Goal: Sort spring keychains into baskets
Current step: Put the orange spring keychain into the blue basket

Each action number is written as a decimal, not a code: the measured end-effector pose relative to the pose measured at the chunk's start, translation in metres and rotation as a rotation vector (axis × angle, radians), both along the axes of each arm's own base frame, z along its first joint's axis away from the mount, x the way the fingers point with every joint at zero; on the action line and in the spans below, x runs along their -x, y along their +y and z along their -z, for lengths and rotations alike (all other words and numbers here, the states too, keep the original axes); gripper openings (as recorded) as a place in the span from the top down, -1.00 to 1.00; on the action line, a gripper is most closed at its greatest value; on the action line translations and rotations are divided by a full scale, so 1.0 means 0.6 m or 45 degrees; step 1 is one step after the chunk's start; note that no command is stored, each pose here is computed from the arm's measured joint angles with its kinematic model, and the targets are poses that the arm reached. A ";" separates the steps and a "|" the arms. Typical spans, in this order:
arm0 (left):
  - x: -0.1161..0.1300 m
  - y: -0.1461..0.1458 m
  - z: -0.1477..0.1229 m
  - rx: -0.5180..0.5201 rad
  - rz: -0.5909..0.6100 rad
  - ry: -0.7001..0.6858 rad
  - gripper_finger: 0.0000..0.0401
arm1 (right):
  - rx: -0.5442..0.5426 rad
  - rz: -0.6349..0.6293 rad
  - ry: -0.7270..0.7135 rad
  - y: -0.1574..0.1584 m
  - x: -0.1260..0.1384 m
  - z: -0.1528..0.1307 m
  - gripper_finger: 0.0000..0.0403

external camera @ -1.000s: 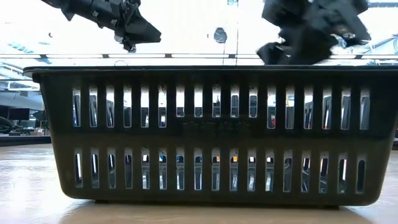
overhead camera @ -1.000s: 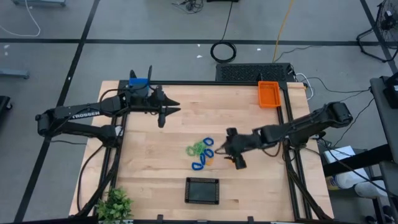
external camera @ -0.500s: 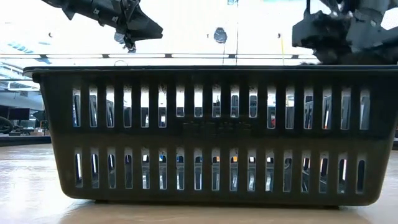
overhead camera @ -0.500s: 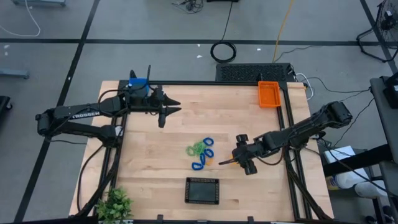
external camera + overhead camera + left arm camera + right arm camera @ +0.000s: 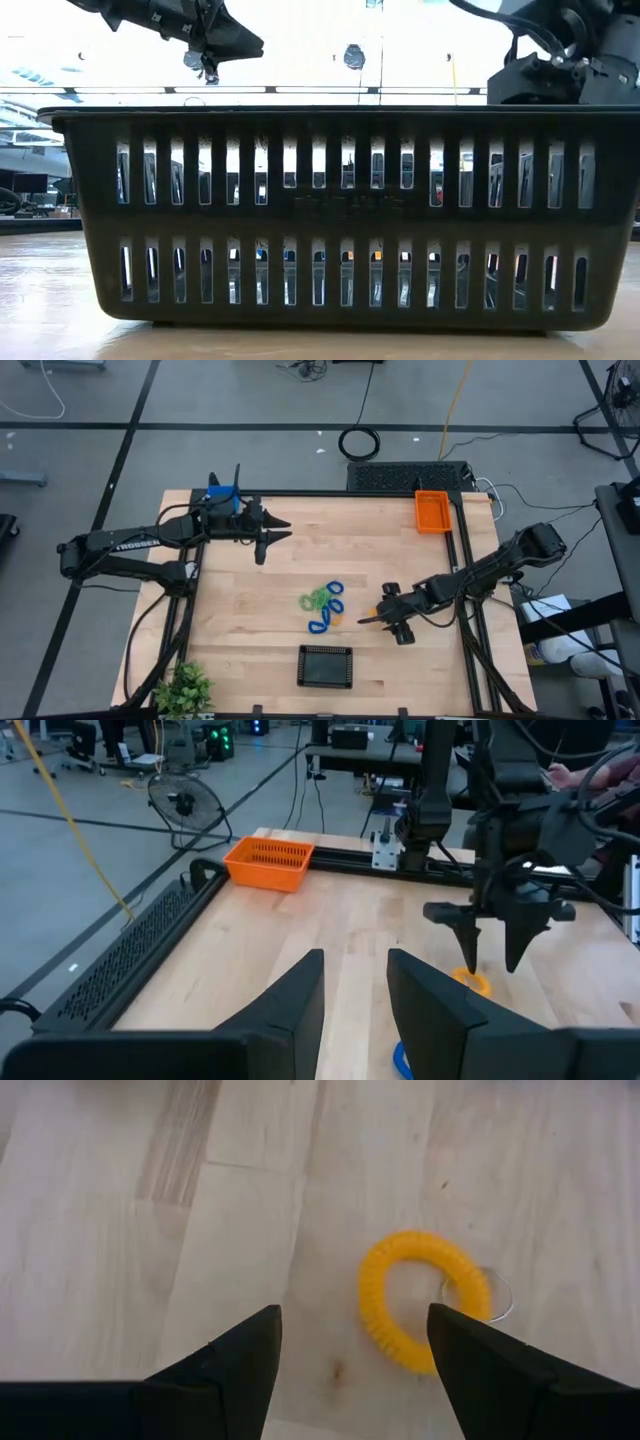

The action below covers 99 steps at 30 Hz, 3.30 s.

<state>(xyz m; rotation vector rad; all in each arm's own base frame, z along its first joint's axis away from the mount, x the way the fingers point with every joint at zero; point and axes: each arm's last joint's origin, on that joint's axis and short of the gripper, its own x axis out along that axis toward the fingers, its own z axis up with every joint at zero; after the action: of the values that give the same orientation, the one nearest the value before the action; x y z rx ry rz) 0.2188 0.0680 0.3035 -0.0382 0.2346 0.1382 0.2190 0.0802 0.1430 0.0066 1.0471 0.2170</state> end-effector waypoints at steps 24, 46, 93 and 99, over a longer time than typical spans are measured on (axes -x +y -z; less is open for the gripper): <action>0.000 0.000 0.000 -0.001 0.000 0.000 0.41 | 0.135 0.067 -0.049 -0.038 0.053 0.076 0.31; 0.000 0.000 0.000 0.000 -0.001 0.000 0.41 | 0.180 0.004 -0.232 -0.050 0.033 0.065 0.94; 0.000 0.000 0.000 0.000 0.000 0.000 0.41 | 0.183 0.305 -0.514 -0.127 -0.004 0.037 0.98; 0.000 0.000 0.000 0.000 -0.001 0.000 0.41 | 0.189 0.325 -0.609 -0.135 -0.011 0.027 0.98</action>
<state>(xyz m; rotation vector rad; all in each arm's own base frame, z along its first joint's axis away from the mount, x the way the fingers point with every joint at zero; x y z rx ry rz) 0.2188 0.0681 0.3035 -0.0386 0.2346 0.1387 0.2258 -0.0007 0.1268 -0.0438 0.5753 -0.0906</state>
